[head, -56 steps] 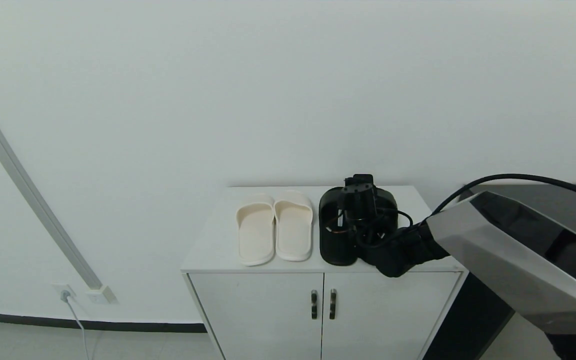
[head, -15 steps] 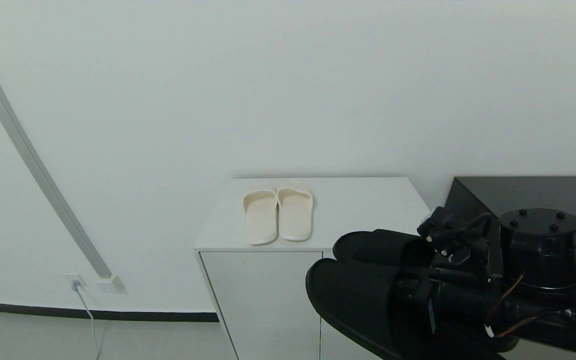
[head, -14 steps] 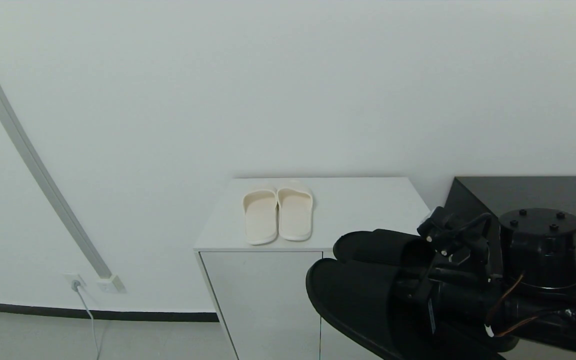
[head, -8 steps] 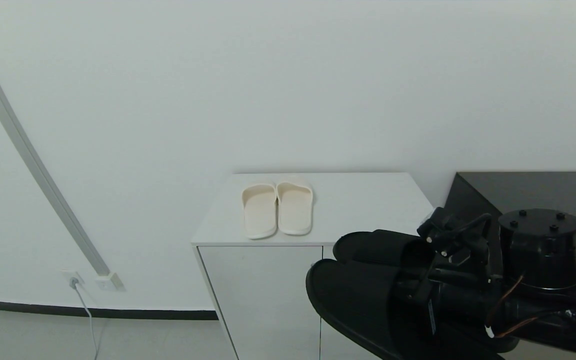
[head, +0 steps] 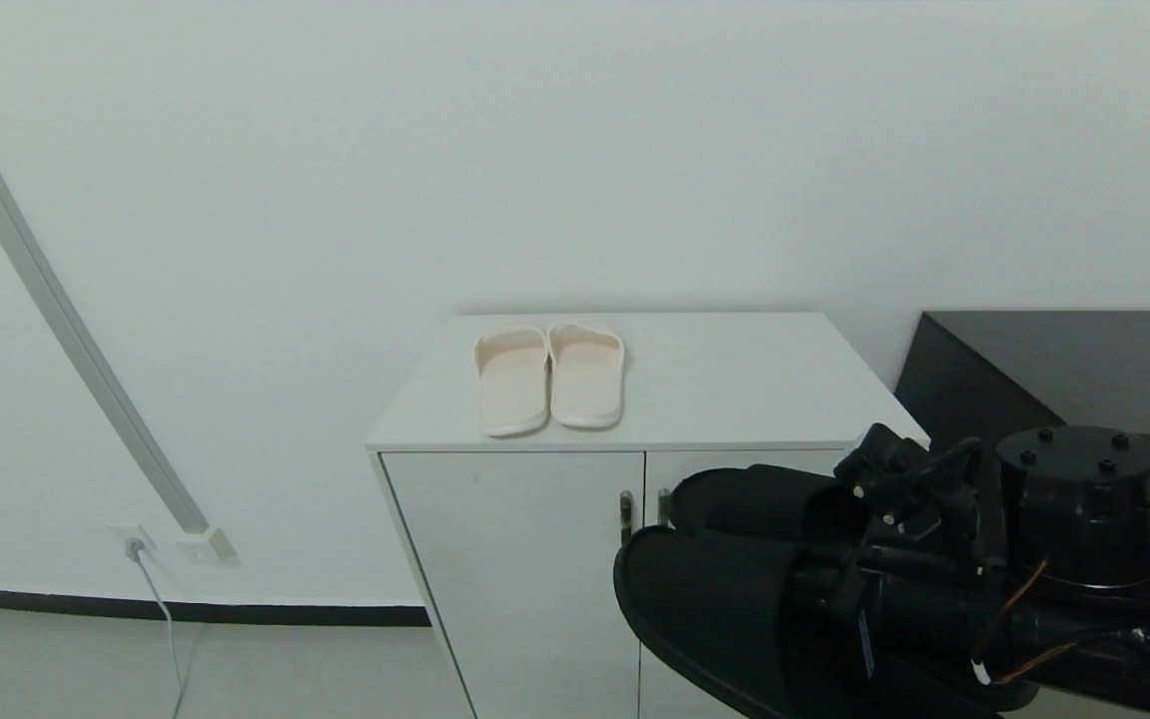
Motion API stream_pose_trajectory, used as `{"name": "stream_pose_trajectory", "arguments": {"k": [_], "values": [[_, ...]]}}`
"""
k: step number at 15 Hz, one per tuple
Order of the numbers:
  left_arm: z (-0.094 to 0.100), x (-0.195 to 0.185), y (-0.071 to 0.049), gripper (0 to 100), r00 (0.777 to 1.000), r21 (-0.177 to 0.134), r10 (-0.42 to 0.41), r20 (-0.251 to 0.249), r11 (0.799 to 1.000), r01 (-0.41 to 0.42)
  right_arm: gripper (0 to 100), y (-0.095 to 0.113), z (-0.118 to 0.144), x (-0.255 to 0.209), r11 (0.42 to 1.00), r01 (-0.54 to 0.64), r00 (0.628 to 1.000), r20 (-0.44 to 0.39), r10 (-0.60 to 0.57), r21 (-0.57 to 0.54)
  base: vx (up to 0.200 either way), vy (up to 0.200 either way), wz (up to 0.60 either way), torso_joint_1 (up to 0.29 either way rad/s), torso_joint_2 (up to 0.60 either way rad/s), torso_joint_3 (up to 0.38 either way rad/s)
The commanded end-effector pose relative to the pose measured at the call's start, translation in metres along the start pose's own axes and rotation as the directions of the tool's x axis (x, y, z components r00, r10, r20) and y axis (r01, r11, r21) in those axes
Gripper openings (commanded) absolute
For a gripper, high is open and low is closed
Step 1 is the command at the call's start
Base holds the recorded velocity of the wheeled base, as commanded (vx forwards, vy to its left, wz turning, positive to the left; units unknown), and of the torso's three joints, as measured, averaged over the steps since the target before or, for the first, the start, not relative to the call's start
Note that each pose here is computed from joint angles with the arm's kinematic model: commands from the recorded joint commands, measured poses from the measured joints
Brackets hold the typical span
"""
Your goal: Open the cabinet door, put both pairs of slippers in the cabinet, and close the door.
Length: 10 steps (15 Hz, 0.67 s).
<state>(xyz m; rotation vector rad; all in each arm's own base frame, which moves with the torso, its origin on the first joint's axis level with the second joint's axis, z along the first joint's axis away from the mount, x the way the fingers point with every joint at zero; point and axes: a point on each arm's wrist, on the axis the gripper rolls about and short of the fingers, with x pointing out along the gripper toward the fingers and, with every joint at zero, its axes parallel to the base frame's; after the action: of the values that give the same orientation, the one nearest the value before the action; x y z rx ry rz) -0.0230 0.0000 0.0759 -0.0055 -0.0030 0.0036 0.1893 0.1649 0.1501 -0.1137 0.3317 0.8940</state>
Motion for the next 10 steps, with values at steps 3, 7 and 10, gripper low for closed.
{"name": "stream_pose_trajectory", "arguments": {"k": [3, 7, 10], "values": [[0.0000, 0.0001, 0.0000, 100, 1.000, -0.001, 0.001, -0.001, 1.000, -0.001, 0, 0.0004, -0.0033, -0.0007, 1.000, -0.001, 1.000, -0.011, 0.001, 0.001, 0.000, 0.000, 0.00, -0.227, 0.54, 0.317], [0.0000, 0.0001, 0.0000, 100, 1.000, -0.001, 0.003, -0.001, 1.000, -0.003, 0, 0.0004, -0.0041, -0.0008, 1.000, -0.001, 1.000, -0.003, 0.001, -0.001, 0.000, 0.000, 0.00, -0.207, 0.53, 0.325], [0.0000, 0.0001, 0.0000, 100, 1.000, -0.001, 0.003, -0.001, 1.000, -0.003, 0, 0.0005, -0.0047, -0.0011, 1.000, -0.001, 1.000, -0.002, 0.001, -0.001, 0.000, 0.000, 0.00, -0.189, 0.50, 0.323]]}}
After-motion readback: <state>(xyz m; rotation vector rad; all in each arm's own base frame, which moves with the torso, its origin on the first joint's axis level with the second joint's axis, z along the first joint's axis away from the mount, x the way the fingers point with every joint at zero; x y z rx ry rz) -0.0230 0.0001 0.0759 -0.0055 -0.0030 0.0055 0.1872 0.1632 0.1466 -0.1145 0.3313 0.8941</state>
